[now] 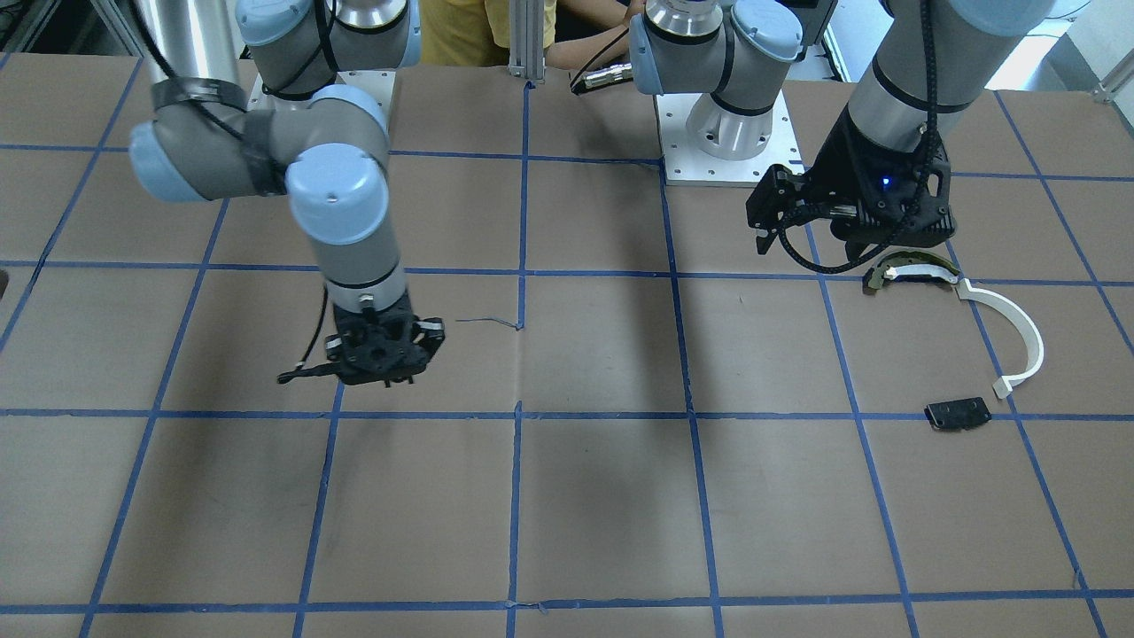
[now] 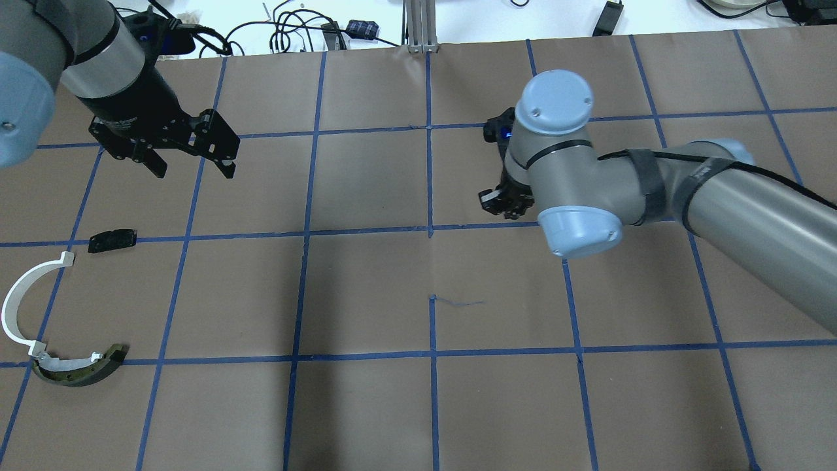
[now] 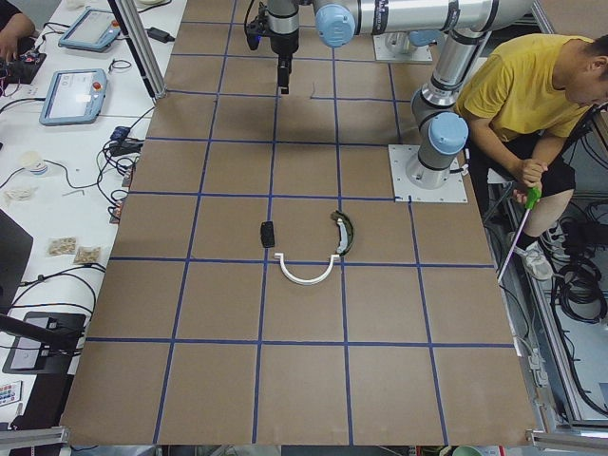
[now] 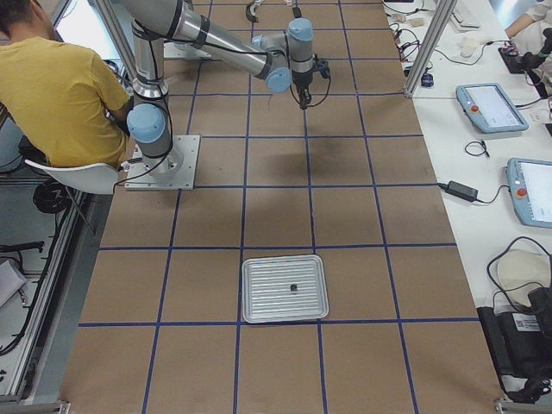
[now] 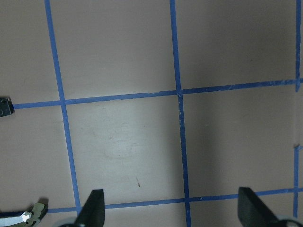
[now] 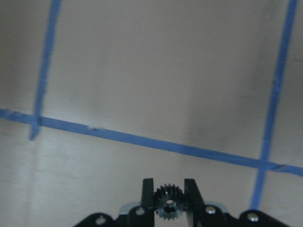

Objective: Place bearing gear from tray to pile

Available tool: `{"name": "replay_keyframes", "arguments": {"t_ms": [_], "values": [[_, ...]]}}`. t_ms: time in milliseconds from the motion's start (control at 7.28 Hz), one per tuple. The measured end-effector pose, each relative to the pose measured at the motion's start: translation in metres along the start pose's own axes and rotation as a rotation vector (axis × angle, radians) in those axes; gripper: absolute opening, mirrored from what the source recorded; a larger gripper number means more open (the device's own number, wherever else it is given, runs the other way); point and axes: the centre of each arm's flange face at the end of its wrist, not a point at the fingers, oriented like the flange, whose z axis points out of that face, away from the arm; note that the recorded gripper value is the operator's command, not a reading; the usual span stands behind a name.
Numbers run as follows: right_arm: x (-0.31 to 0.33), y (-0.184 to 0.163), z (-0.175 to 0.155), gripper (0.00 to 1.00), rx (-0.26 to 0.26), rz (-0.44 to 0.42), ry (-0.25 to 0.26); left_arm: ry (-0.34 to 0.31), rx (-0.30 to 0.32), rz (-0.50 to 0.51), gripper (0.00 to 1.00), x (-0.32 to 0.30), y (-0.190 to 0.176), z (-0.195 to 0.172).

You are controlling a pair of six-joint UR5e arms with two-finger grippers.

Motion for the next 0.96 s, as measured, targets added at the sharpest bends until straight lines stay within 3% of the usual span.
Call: {"name": "replay_keyframes", "arguments": {"t_ms": [275,412,549,687,962], "values": [[-0.104,0.023,0.018,0.00,-0.039,0.167,-0.069,-0.004,-0.012,-0.017,1.00,-0.004,0.000,0.006],[-0.131,0.034,0.033,0.33,-0.068,0.214,-0.069,0.002,-0.025,-0.053,1.00,-0.004,-0.003,0.013],[-0.144,0.041,0.045,0.90,-0.090,0.233,-0.063,0.008,-0.043,-0.078,1.00,-0.001,-0.006,0.022],[-0.148,0.042,0.050,1.00,-0.095,0.230,-0.055,0.011,-0.063,-0.083,1.00,0.003,-0.009,0.033],[-0.127,0.015,0.033,1.00,-0.054,0.139,0.005,0.014,-0.100,-0.079,1.00,0.009,-0.008,0.054]]}}
